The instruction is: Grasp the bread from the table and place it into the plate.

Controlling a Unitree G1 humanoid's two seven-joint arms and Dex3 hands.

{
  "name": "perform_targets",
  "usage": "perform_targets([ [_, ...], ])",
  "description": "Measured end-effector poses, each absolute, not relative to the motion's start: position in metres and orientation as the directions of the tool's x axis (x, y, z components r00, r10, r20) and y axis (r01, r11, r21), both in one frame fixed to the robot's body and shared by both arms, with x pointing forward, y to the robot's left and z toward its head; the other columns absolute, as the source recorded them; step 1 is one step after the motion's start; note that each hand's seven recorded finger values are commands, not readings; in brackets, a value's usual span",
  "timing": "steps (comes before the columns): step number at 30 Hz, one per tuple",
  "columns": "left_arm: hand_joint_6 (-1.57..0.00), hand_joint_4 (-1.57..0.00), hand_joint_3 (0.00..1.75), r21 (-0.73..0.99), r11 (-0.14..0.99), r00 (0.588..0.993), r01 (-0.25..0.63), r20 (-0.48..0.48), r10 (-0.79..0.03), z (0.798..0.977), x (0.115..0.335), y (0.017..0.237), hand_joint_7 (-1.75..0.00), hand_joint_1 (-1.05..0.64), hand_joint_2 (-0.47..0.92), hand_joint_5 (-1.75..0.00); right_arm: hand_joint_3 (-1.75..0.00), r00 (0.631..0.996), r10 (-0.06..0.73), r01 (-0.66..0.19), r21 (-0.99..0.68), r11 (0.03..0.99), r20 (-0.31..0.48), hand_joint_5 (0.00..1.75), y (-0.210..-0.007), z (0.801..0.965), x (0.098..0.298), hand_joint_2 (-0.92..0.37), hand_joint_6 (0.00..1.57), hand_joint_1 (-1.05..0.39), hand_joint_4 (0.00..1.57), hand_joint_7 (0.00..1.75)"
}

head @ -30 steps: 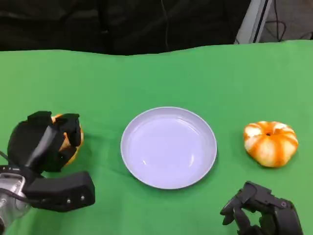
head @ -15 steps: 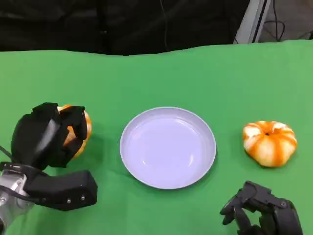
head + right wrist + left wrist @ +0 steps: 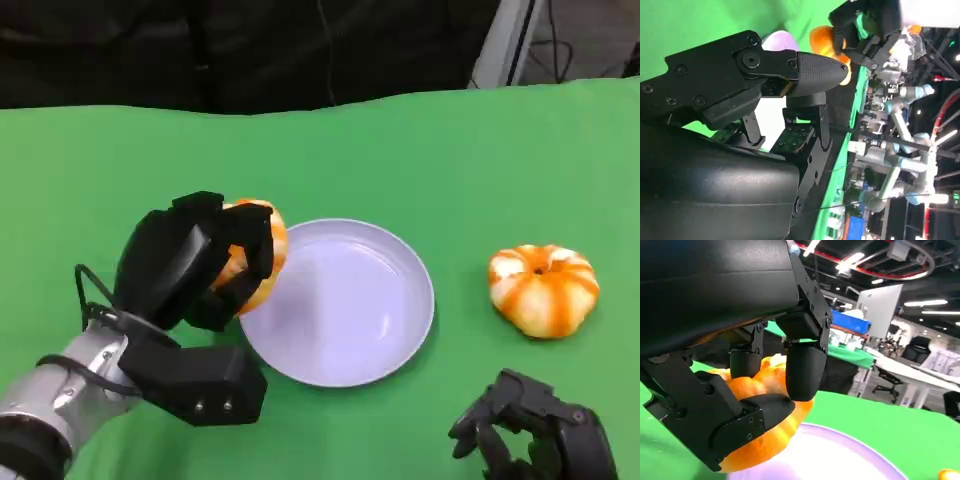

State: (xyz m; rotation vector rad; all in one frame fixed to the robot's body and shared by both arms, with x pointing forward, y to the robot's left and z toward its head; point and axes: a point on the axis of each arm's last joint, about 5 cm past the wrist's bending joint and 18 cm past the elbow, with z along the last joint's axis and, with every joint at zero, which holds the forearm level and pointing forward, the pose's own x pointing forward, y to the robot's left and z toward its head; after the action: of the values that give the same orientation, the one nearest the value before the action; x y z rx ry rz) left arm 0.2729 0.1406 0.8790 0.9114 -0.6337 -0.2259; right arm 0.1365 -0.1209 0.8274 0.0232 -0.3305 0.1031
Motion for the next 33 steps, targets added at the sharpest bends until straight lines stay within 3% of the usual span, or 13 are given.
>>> perform_targets([
  [16, -0.75, -0.95, 1.45, 0.771, 0.636, 0.771, 0.006, 0.402, -0.494, 0.877, 0.269, 0.119, -1.7, -0.1, 0.29, -1.75, -0.6, 0.94, 0.097, -0.105, 0.006, 0.994, 0.328, 1.47, -0.12, 0.828, 0.137, -0.82, 0.91, -0.67, 0.89, 1.16],
  [28, -0.75, -0.94, 1.43, 0.77, 0.637, 0.768, 0.02, 0.397, -0.503, 0.877, 0.269, 0.116, -1.7, -0.12, 0.28, -1.75, -0.6, 0.94, 0.096, -0.104, 0.007, 0.995, 0.328, 1.48, -0.12, 0.828, 0.137, -0.81, 0.92, -0.68, 0.89, 1.16],
  [33, -0.72, -0.92, 1.4, 0.781, 0.615, 0.757, 0.109, 0.336, -0.561, 0.873, 0.267, 0.091, -1.74, -0.14, 0.29, -1.75, -0.6, 0.94, 0.097, -0.105, 0.007, 0.994, 0.328, 1.48, -0.12, 0.828, 0.137, -0.81, 0.92, -0.68, 0.9, 1.16],
])
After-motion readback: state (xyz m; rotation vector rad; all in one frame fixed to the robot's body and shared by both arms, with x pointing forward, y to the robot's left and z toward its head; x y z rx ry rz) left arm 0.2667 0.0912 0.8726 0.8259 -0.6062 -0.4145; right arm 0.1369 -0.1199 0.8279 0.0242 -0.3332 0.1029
